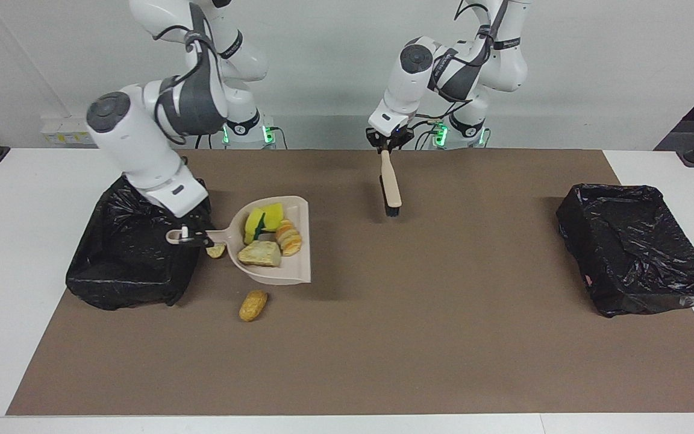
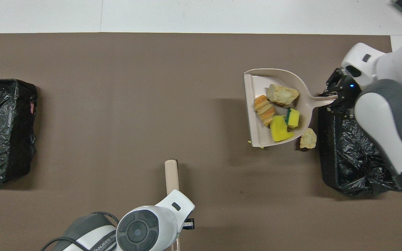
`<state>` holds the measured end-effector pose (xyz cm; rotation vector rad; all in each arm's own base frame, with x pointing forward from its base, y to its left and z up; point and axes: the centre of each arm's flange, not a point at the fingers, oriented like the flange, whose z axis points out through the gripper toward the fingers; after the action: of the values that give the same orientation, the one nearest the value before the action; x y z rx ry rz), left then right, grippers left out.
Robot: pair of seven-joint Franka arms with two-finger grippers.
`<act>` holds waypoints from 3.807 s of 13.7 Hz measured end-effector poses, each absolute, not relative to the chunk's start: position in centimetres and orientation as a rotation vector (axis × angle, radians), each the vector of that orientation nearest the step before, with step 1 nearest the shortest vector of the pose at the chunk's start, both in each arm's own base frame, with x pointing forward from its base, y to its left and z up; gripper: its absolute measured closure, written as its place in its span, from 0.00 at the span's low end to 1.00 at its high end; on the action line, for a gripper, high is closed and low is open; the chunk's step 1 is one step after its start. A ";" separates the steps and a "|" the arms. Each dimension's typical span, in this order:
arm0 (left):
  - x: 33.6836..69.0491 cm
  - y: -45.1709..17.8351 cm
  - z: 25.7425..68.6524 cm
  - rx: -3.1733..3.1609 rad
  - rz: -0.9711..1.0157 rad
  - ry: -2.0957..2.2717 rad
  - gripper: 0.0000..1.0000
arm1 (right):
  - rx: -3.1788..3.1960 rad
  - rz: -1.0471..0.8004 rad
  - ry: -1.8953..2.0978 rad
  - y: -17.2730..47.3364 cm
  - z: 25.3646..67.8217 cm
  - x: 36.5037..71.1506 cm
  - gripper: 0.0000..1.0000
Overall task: Sweep and dump trash in bin
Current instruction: 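Carry the dustpan to the bin while the left gripper releases the brush, then tip the dustpan over the bin with the right gripper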
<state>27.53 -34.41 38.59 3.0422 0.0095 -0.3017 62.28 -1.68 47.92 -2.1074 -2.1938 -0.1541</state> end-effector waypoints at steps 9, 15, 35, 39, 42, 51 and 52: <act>26.8 -35.7 34.4 3.049 -0.289 0.014 0.74 | -2.320 0.081 -2.272 -27.8 48.5 55.4 0.67; 27.7 -34.7 33.7 3.047 -0.287 0.062 0.31 | -2.563 0.543 -2.239 -24.9 47.5 55.8 0.67; 46.7 -7.8 54.7 3.008 -0.096 0.073 0.00 | -2.616 1.255 -2.391 -4.1 53.2 54.5 0.67; 48.5 -5.0 57.3 3.048 -0.014 0.020 0.00 | -2.673 1.202 -2.401 -4.5 57.2 53.5 0.67; 51.3 -3.9 58.5 3.060 0.006 0.031 0.00 | -2.696 1.165 -2.359 -4.5 59.0 53.1 0.67; 54.1 -2.2 58.7 3.111 0.010 -0.102 0.00 | -2.928 0.511 -1.991 0.3 58.5 53.6 0.67; 54.0 -2.3 58.7 3.111 0.007 -0.103 0.00 | -2.988 0.417 -1.888 2.4 57.8 54.0 0.67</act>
<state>54.03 -2.25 58.72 3.1109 -0.1032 0.0072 53.97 2.38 57.75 -2.9876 -1.8885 0.4165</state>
